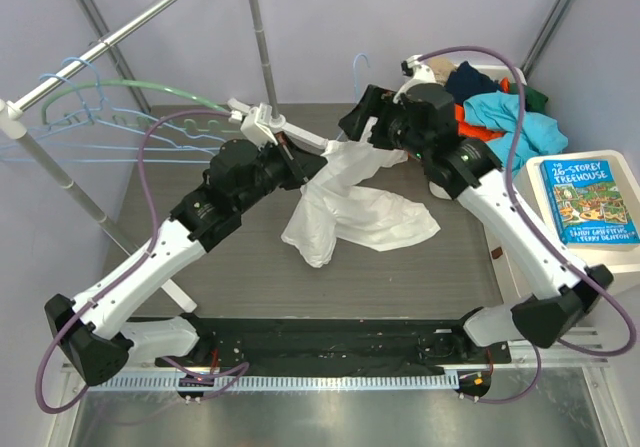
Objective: Place the t-shirt on the hanger
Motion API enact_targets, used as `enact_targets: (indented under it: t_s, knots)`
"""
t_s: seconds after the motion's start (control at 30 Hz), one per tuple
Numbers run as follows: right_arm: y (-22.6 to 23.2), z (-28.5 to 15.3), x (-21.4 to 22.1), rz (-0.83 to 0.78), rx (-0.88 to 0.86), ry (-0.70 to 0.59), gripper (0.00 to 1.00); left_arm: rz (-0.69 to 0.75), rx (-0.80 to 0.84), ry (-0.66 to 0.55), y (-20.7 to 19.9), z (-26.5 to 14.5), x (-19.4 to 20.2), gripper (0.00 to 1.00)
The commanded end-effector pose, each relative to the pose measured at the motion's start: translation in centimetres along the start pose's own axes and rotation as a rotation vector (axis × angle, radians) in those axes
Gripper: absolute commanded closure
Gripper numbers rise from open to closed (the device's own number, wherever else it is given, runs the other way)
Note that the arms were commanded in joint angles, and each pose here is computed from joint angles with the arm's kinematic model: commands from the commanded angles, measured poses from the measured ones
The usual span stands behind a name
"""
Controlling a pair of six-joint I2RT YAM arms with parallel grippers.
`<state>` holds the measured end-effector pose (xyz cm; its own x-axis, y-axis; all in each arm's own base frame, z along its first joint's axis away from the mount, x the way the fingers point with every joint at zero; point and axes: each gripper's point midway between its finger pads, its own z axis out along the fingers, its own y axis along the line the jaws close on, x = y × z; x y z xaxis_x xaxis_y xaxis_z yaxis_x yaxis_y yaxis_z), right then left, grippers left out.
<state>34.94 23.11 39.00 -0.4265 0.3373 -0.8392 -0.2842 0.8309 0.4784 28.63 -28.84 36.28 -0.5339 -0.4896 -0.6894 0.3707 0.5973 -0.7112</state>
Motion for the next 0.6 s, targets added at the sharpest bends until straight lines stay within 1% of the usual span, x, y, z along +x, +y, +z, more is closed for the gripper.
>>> enact_targets:
  t_s: [0.0,0.07,0.13,0.27,0.3,0.37,0.4,0.43,0.47,0.5,0.53,0.57]
  knots:
    - [1.9,2.4,0.0,0.176,-0.063,0.028,0.15,0.019,0.099,-0.076,-2.6,-1.2,-1.9,1.0]
    - [2.0,3.5,0.9,0.191,-0.078,0.063,0.16,0.019,0.108,-0.078,-2.7,-1.4,-1.9,1.0]
    - [1.7,4.3,1.0,0.21,-0.08,0.071,0.19,0.023,0.118,-0.068,-2.8,-1.5,-1.4,1.0]
    - [2.0,6.0,0.7,0.231,-0.111,0.071,0.32,0.04,0.135,-0.051,-3.0,-1.9,-0.5,1.0]
    - [2.0,6.2,0.6,0.233,-0.12,0.072,0.42,0.05,0.139,-0.05,-3.1,-2.0,-0.3,1.0]
    - [2.5,6.6,0.5,0.242,-0.153,0.08,0.53,0.065,0.148,-0.036,-3.1,-2.1,0.4,1.0]
    - [2.7,6.6,0.5,0.242,-0.167,0.085,0.76,0.075,0.151,-0.027,-3.1,-2.2,0.7,1.0]
    - [3.3,6.4,0.8,0.23,-0.202,0.101,0.89,0.092,0.152,-0.02,-3.0,-2.2,1.0,1.0]
    - [3.4,6.3,0.7,0.221,-0.219,0.102,0.99,0.102,0.183,0.004,-3.5,-2.5,1.5,1.0]
    - [3.6,5.8,0.7,0.215,-0.238,0.108,0.99,0.114,0.192,0.01,-3.5,-2.7,1.6,0.99]
    - [4.0,5.4,0.9,0.204,-0.265,0.121,0.99,0.147,0.214,0.003,-3.8,-3.3,1.4,0.93]
    - [4.4,4.8,1.1,0.19,-0.304,0.137,0.99,0.174,0.222,0.01,-3.7,-3.6,1.7,0.84]
